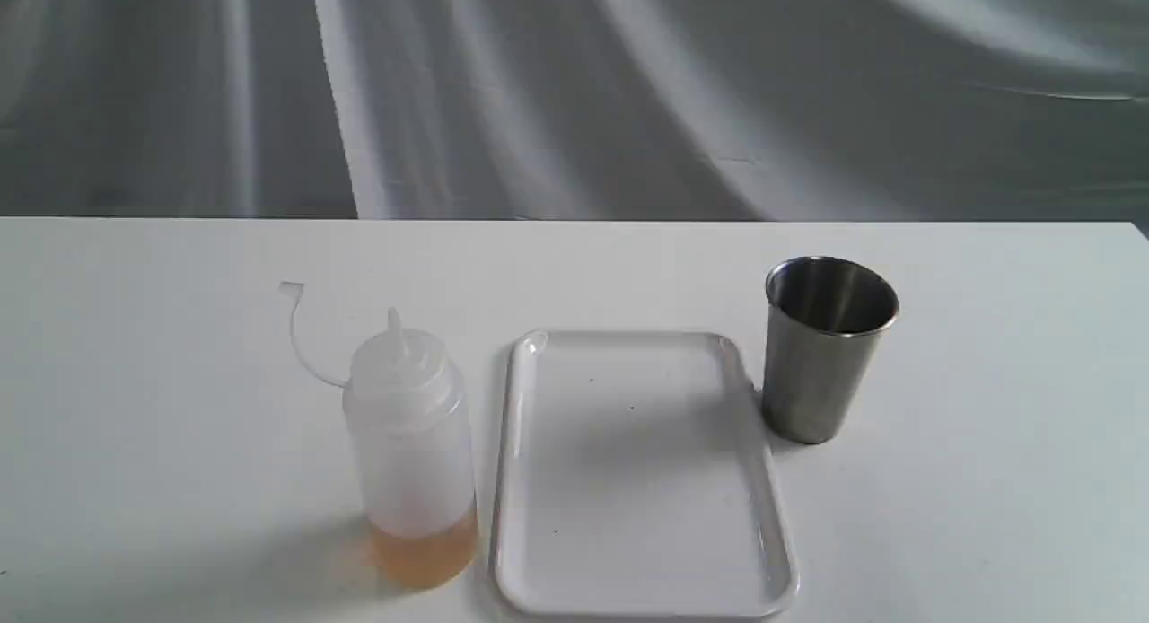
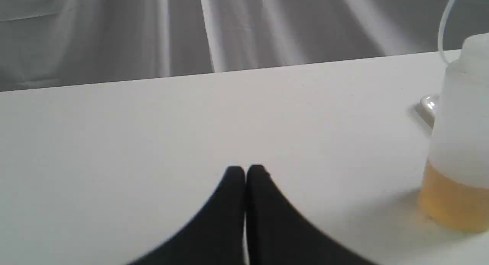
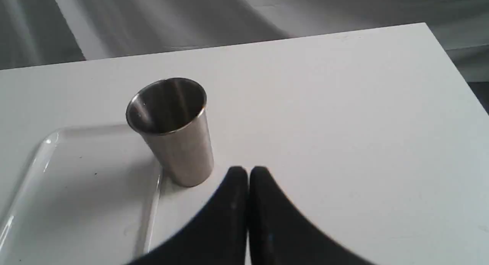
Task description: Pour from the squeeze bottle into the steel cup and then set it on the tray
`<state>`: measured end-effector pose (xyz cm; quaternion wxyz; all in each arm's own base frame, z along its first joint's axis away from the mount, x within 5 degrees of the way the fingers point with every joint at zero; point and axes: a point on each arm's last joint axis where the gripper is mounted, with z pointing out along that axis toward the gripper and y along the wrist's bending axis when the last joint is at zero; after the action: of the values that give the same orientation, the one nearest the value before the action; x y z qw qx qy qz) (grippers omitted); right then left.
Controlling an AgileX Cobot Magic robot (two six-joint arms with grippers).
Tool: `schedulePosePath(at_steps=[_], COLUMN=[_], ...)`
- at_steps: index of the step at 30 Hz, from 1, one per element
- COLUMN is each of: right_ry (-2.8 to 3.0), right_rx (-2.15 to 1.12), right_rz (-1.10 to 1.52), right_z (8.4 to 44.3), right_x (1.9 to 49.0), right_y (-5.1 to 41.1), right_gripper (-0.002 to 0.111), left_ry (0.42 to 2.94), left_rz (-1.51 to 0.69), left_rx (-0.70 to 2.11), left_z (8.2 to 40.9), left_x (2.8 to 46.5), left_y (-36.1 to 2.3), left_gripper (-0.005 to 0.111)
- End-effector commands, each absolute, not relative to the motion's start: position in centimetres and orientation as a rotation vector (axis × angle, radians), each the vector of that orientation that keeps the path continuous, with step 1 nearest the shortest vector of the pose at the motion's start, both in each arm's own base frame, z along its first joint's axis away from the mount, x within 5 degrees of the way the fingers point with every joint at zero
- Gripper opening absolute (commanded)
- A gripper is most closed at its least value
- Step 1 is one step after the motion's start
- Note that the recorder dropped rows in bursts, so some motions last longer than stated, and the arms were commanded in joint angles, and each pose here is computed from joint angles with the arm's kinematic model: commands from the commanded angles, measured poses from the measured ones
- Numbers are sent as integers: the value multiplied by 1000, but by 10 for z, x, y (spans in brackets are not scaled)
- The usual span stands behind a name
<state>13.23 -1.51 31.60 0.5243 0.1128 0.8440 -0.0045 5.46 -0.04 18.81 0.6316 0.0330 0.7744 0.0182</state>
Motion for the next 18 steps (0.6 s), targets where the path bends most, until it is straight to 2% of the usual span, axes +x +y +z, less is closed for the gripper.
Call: schedulePosePath(at_steps=[1, 10, 18], right_ry=[2019, 1948, 1927], right_rx=[261, -71, -446], right_rz=[-8, 92, 167], right_z=[325, 343, 315], right_x=[144, 189, 234], right_y=[-15, 28, 92], right_gripper=[0, 0, 0], left_ry=[1767, 1767, 1767], left_rz=[39, 41, 41], left_rx=[70, 72, 72], left_z=[187, 187, 187], left_x=[55, 55, 55], left_y=[0, 0, 0], left_gripper=[0, 0, 0])
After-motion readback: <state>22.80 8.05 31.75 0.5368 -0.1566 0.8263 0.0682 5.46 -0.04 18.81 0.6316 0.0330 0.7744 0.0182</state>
